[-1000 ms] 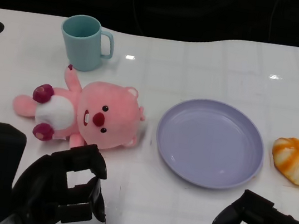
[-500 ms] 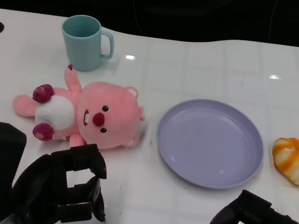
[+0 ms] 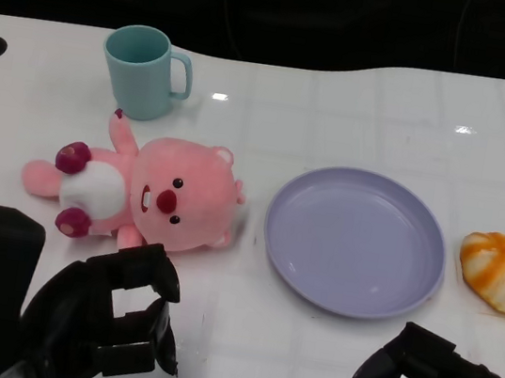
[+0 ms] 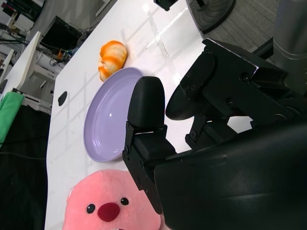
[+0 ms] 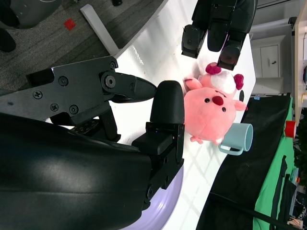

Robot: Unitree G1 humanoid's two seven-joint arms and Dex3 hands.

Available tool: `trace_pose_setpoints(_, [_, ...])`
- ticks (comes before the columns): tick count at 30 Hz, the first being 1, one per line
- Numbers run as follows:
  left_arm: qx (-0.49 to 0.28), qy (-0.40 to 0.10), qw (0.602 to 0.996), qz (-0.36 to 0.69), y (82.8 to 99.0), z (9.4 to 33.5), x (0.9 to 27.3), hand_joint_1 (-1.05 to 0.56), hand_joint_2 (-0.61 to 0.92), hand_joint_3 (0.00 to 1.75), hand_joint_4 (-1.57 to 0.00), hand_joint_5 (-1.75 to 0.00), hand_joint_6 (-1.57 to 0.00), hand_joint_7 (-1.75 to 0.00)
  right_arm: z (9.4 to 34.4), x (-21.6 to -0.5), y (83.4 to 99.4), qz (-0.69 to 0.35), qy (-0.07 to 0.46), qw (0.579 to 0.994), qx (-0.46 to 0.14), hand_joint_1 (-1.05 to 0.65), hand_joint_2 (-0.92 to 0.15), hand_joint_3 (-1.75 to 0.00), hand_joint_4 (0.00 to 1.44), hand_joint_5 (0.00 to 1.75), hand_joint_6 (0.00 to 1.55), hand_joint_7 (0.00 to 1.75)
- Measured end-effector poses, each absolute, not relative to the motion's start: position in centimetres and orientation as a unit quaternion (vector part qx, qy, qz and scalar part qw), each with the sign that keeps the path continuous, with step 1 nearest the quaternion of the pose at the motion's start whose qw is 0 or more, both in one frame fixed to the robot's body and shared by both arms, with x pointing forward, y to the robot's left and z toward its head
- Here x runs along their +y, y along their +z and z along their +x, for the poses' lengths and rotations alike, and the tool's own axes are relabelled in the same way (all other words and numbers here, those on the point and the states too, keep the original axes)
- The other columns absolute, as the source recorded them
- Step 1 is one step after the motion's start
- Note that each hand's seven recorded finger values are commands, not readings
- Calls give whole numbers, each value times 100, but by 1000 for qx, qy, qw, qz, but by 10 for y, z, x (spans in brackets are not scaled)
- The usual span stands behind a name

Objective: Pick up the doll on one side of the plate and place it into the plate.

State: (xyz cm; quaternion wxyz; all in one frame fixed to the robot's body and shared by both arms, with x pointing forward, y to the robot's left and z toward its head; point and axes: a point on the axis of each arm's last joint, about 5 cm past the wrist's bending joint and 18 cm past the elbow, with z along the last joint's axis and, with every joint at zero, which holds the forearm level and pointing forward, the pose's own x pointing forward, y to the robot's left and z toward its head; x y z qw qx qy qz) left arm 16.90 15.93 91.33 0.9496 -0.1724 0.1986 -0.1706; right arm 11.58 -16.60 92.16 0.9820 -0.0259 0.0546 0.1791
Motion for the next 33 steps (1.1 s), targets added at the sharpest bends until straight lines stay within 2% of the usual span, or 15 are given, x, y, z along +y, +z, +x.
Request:
trace_pose_setpoints(6, [177, -162, 955, -173, 915, 170, 162, -9, 51, 133, -82, -160, -78, -141, 116, -164, 922, -24, 181, 981, 59, -28, -92, -52, 67, 175, 47, 167])
trace_pose_setpoints(12, [150, -155, 958, -189, 918, 170, 166, -20, 45, 121, -65, -152, -63, -109, 116, -164, 923, -26, 179, 982, 58, -27, -92, -52, 67, 175, 47, 167])
trace_pose_setpoints(16, [126, -154, 960, -198, 925, 168, 166, -26, 52, 98, -53, -142, -58, -83, 115, -163, 924, -21, 182, 981, 57, -27, -92, -53, 67, 175, 46, 168])
trace_pose_setpoints(19, [113, -148, 964, -188, 930, 168, 166, -30, 71, 64, -49, -125, -59, -63, 115, -163, 925, -20, 184, 981, 54, -27, -92, -53, 68, 175, 47, 169])
trace_pose_setpoints(21, [94, -138, 973, -162, 934, 168, 168, -34, 83, 41, -47, -115, -61, -50, 115, -163, 926, -21, 185, 981, 52, -28, -92, -53, 68, 175, 47, 169])
trace_pose_setpoints(24, [47, -127, 988, -75, 941, 169, 173, -40, 91, 22, -36, -105, -53, -37, 114, -163, 927, -22, 185, 981, 51, -29, -92, -53, 67, 175, 46, 169])
trace_pose_setpoints(29, [-17, -133, 990, 46, 950, 174, 181, -53, 92, 15, -24, -89, -42, -23, 114, -163, 928, -23, 184, 981, 51, -29, -92, -52, 67, 175, 46, 169])
trace_pose_setpoints(33, [-41, -141, 982, 121, 955, 180, 189, -56, 92, 11, -14, -84, -39, -19, 114, -163, 928, -23, 182, 982, 53, -28, -92, -52, 67, 175, 46, 168])
